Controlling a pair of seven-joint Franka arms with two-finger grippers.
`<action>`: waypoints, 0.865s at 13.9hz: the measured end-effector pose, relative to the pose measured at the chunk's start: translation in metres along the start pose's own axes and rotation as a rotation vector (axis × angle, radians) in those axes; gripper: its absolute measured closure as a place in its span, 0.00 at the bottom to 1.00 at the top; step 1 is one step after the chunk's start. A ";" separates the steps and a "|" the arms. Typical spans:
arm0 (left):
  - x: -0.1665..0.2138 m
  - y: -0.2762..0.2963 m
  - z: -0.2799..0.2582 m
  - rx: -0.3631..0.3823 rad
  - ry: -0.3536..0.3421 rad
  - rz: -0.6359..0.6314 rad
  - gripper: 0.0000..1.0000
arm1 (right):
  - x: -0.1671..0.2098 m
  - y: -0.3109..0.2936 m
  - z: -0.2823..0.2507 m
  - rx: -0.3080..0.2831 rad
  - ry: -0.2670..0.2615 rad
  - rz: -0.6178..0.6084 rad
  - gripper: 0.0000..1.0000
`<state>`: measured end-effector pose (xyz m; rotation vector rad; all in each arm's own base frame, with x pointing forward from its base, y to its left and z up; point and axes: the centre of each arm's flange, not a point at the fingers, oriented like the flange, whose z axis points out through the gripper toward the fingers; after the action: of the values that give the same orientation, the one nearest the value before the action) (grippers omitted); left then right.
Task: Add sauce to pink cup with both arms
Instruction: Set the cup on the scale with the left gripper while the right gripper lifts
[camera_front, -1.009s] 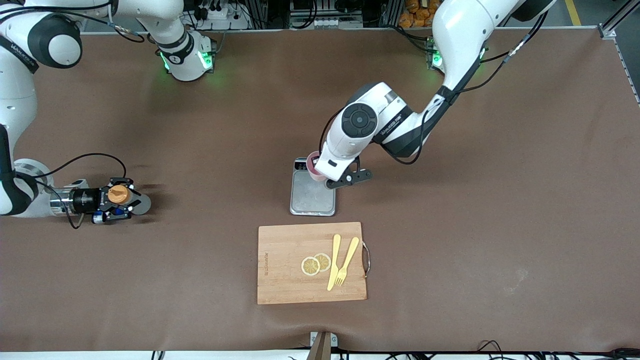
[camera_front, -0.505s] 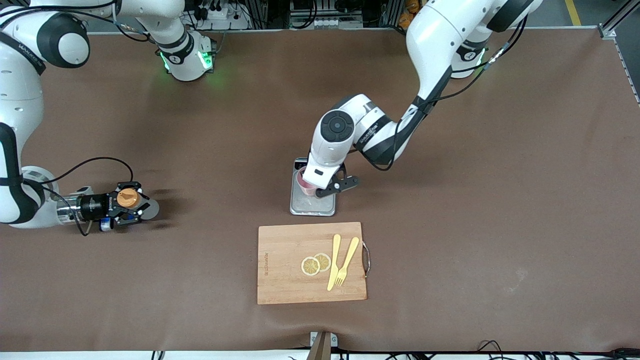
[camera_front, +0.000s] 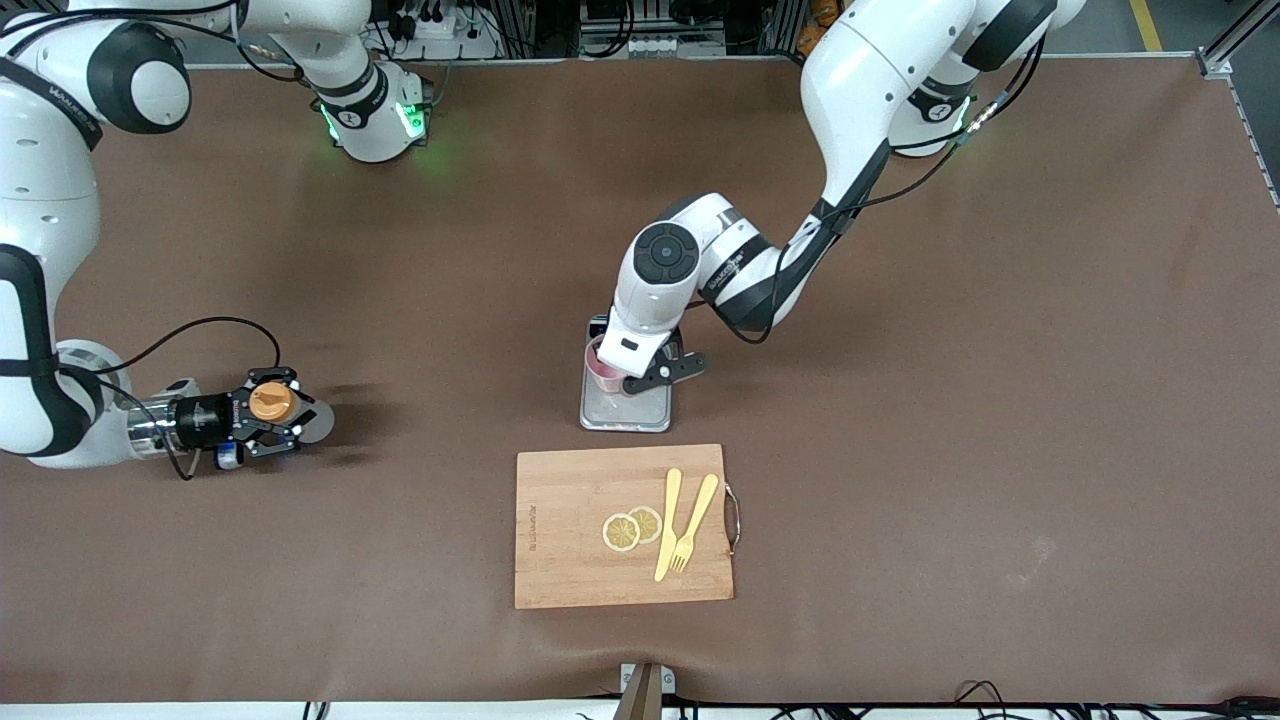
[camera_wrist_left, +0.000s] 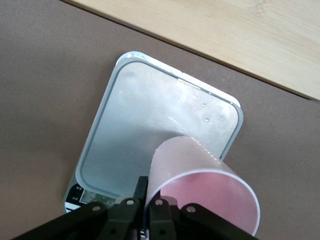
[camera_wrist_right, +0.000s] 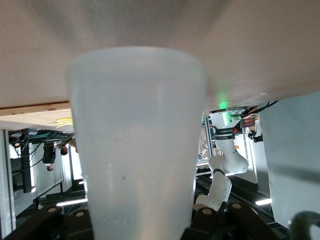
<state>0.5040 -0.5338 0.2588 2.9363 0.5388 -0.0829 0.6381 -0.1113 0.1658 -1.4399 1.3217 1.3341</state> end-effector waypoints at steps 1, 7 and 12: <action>0.000 0.001 -0.001 -0.003 0.001 -0.001 0.92 | -0.005 -0.004 0.006 -0.004 0.010 0.014 0.78; 0.007 0.007 -0.035 -0.015 0.017 -0.007 0.29 | -0.017 -0.017 0.022 0.002 0.048 0.050 0.78; 0.019 -0.006 -0.114 0.030 0.034 0.000 0.00 | -0.043 -0.039 0.056 -0.001 0.120 0.142 0.78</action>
<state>0.5225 -0.5031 0.3685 2.9722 0.5477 -0.0413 0.6681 -0.0418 0.1939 -1.4690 1.5259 1.3559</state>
